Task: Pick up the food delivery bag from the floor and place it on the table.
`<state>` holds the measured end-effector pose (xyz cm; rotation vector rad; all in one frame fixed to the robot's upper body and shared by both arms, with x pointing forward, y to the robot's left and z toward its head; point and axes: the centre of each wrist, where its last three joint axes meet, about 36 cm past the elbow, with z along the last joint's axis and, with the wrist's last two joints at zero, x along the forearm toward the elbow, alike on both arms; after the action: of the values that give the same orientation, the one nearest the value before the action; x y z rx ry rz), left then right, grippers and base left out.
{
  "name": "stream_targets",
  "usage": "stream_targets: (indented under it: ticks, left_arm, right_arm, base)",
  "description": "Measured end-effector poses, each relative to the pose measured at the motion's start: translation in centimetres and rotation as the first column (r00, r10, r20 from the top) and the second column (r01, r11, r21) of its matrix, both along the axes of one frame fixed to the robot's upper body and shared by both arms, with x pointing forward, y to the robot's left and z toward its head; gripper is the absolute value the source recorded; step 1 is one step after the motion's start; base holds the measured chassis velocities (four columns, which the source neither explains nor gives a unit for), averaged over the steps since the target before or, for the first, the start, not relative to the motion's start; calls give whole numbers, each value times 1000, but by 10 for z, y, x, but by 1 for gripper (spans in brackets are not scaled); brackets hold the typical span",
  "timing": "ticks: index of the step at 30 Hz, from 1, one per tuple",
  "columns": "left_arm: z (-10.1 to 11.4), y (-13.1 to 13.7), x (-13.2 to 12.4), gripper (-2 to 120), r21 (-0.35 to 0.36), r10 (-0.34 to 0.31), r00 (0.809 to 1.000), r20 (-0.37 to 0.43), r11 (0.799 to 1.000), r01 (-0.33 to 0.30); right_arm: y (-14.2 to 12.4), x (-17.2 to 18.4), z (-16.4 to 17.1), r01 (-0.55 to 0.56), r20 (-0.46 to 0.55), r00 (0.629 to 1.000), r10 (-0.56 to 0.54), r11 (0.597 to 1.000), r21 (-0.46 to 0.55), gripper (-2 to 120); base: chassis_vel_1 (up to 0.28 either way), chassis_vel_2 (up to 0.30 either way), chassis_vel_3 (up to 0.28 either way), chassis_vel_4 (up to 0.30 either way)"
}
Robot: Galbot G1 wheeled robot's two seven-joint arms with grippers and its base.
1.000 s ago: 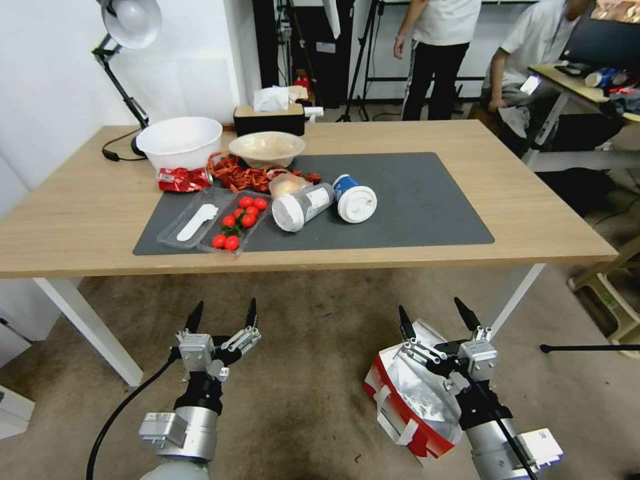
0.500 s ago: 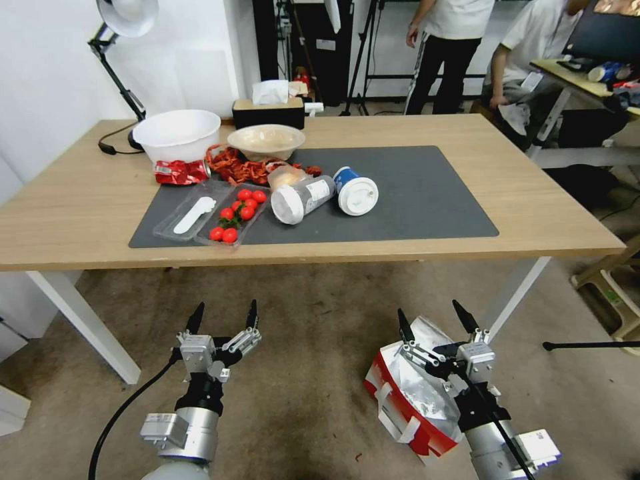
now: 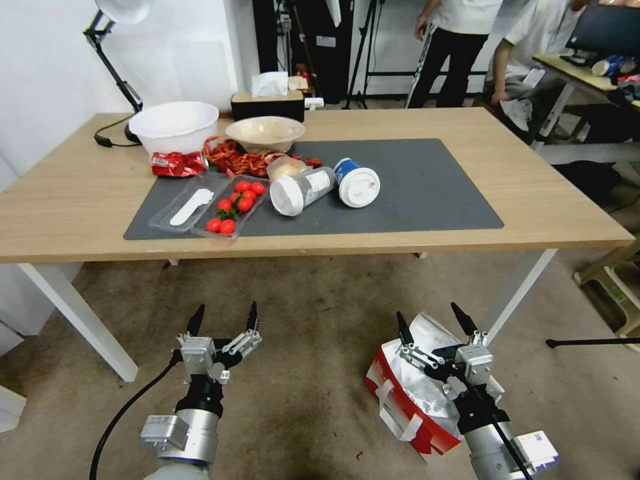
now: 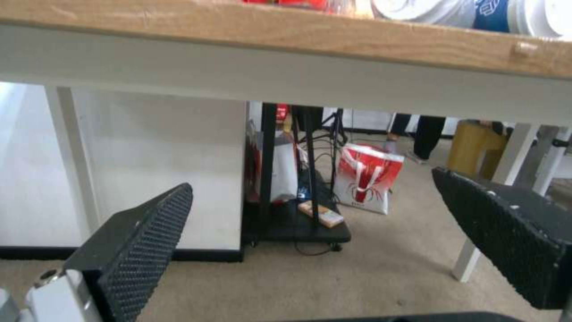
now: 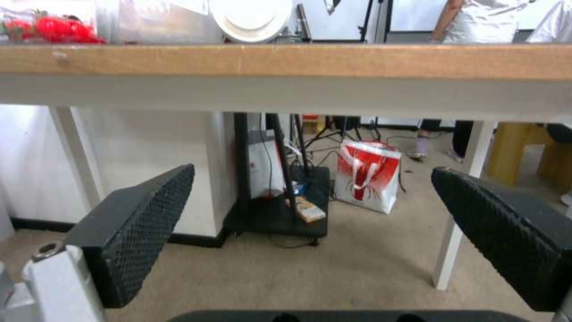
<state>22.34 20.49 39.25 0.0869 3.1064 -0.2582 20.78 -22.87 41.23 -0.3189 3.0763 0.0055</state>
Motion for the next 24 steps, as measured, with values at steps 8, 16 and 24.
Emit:
stream_targets:
  ticks: [8, 16, 24]
  left_arm:
    - [-6, 5, 1, 100, 18, -8, 1000, 0, 1000, 8]
    - [-13, 18, 5, 100, 71, -29, 999, 14, 997, 28]
    - [-19, 23, 5, 100, 105, -46, 999, 18, 994, 44]
  right_arm:
    - [-1, 0, -1, 0, -1, 1000, 0, 1000, 1, 100]
    - [-1, 1, -3, 1, -5, 1000, -1, 1000, 4, 100]
    - [-1, 1, -4, 0, -7, 1000, 0, 1000, 5, 100]
  base:
    - [0, 0, 0, 0]
    - [0, 0, 0, 0]
    - [0, 0, 0, 0]
